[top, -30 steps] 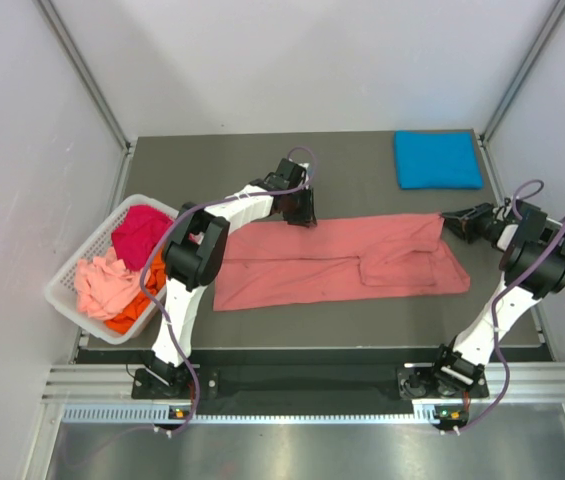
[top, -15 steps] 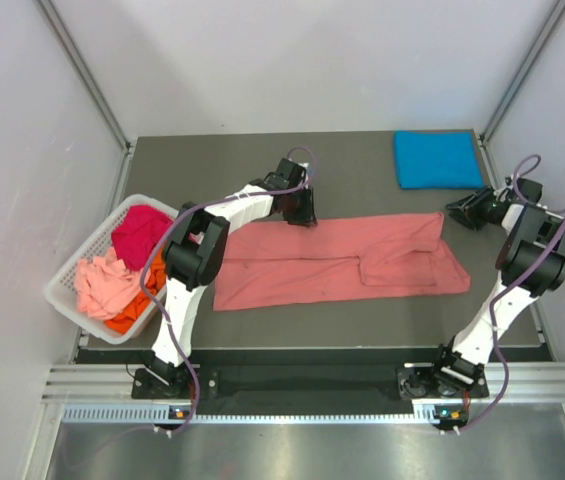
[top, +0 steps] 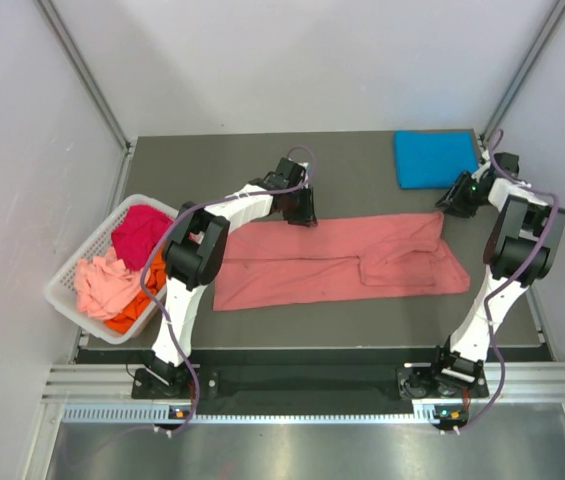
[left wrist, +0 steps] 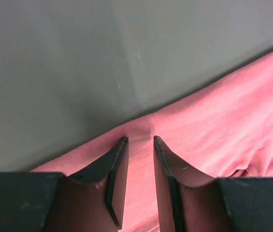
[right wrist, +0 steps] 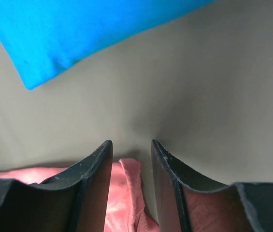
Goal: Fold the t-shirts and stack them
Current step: Fold the tshirt
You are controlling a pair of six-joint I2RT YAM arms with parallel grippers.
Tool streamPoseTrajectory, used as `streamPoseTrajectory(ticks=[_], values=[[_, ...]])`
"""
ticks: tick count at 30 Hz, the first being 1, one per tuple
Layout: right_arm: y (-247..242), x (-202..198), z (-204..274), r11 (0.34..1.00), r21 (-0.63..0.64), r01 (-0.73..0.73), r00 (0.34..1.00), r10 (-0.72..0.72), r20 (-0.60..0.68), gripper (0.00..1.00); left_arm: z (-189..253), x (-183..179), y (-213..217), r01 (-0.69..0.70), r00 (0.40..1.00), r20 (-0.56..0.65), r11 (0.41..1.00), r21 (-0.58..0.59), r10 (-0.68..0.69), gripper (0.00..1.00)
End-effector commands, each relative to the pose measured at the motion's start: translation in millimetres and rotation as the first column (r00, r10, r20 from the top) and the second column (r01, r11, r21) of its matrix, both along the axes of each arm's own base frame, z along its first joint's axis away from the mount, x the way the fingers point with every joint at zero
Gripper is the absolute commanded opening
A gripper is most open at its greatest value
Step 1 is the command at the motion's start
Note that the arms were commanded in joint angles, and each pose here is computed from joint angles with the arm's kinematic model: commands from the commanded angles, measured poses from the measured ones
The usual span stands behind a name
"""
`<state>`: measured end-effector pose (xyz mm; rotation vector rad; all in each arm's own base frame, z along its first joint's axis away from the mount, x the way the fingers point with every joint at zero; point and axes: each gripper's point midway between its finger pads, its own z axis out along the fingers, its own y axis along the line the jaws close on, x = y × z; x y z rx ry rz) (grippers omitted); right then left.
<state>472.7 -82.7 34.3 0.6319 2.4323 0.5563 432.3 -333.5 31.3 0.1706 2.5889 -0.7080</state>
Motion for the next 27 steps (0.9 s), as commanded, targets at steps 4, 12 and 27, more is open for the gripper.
streamPoseTrajectory(ticks=[4, 12, 27], values=[[6.7, -6.4, -11.0, 0.983, -0.135, -0.127, 0.987, 0.112, -0.119, 0.38, -60.1, -19.2, 15.9, 0.002, 0.994, -0.109, 0.995, 0.104, 0.01, 0.33], [2.5, -23.3, -19.8, 0.966, -0.202, -0.159, 0.965, 0.11, -0.237, 0.34, -59.7, -19.2, 16.8, -0.001, 0.994, -0.106, 0.994, 0.107, 0.012, 0.33], [-5.6, -18.7, -1.7, 1.0, -0.017, 0.013, 0.994, -0.015, -0.107, 0.0, -64.2, -20.8, 18.8, -0.005, 0.993, -0.115, 0.993, 0.117, 0.019, 0.33]])
